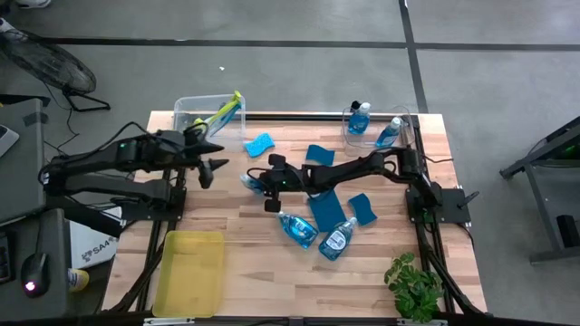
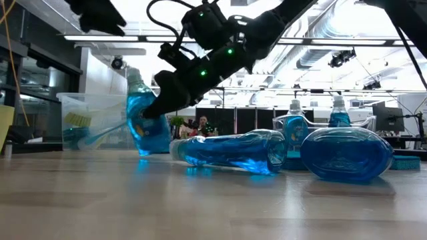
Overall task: Pick & Place Kitchen Sink Supplies
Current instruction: Put the top soap dispenser into the transparent bin
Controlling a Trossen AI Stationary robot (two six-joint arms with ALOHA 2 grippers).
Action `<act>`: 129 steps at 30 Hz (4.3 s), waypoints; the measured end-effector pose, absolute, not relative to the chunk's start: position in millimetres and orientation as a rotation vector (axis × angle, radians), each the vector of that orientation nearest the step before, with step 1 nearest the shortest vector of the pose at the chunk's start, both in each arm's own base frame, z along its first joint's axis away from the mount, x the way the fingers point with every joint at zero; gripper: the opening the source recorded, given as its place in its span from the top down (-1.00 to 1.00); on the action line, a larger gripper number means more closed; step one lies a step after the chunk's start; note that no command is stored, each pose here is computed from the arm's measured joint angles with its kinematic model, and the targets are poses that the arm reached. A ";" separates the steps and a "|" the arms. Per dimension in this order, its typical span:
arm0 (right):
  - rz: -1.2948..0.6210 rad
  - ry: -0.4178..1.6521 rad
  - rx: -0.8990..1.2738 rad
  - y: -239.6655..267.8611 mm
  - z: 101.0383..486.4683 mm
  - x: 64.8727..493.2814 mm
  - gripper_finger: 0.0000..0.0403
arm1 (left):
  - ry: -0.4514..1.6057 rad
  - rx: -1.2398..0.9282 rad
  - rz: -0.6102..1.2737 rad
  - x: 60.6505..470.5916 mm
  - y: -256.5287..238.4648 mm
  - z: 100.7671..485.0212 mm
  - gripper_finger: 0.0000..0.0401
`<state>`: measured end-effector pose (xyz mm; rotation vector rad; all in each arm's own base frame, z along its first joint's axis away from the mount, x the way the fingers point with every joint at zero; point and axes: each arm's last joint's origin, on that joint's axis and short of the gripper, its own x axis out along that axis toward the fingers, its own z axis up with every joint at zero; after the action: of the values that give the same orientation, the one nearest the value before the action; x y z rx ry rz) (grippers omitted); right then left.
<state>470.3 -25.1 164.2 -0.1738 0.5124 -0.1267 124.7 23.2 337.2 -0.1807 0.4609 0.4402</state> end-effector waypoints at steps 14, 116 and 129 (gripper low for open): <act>-0.291 0.571 -0.232 -63.0 216.5 443.8 0.57 | 0.421 -0.244 0.399 111.7 20.3 278.8 -0.04; -1.232 0.236 0.211 -130.2 144.3 202.8 0.56 | 0.253 -0.321 0.202 93.2 12.7 200.2 -0.04; -1.240 0.259 0.200 -130.0 142.5 201.8 0.56 | 0.258 -0.321 0.203 93.0 12.7 199.7 -0.04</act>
<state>201.8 -130.0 142.5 0.1997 0.2585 -1.2403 93.0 12.7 199.7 -0.3215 0.2581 0.2027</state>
